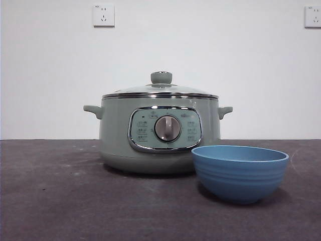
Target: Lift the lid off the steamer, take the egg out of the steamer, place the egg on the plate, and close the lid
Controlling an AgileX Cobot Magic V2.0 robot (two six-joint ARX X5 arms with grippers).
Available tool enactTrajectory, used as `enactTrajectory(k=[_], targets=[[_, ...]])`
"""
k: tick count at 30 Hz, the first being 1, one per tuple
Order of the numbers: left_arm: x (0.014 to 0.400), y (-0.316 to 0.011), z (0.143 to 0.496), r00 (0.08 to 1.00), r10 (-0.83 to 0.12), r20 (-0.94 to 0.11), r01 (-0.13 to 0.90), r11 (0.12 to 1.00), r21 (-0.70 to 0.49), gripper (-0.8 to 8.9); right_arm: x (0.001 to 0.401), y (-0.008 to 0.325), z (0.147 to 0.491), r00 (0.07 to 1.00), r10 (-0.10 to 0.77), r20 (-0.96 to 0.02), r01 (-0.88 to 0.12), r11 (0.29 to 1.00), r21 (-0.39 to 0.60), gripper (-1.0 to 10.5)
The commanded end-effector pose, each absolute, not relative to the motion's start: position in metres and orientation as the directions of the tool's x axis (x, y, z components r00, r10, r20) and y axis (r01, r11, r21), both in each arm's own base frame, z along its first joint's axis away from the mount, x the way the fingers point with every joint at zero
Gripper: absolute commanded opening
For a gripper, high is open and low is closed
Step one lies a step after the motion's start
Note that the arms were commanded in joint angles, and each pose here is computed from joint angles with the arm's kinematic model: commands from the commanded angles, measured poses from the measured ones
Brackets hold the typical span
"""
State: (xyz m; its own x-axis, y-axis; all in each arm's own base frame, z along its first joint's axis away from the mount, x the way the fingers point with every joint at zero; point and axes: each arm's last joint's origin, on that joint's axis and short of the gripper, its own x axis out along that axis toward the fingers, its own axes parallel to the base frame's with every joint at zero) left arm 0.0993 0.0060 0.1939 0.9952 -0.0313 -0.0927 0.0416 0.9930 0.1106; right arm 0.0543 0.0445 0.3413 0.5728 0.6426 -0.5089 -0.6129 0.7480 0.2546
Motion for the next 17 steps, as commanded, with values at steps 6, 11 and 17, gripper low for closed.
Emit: enactTrajectory(k=[6, 11, 17], targets=[[0.098, 0.006, 0.153, 0.993, -0.023, -0.118, 0.029, 0.999, 0.045, -0.03, 0.054, 0.044, 0.343, 0.577, 0.643, -0.503, -0.615, 0.748, 0.251, 0.0], [0.096, 0.007, 0.147, 0.983, -0.003, -0.181, 0.009, 0.999, 0.032, -0.03, 0.054, 0.044, 0.343, 0.577, 0.643, -0.503, -0.615, 0.748, 0.251, 0.0], [0.096, 0.007, 0.148, 0.985, -0.006, -0.17, 0.011, 1.0, 0.028, -0.03, 0.054, 0.044, 0.343, 0.577, 0.644, -0.503, -0.615, 0.748, 0.251, 0.0]])
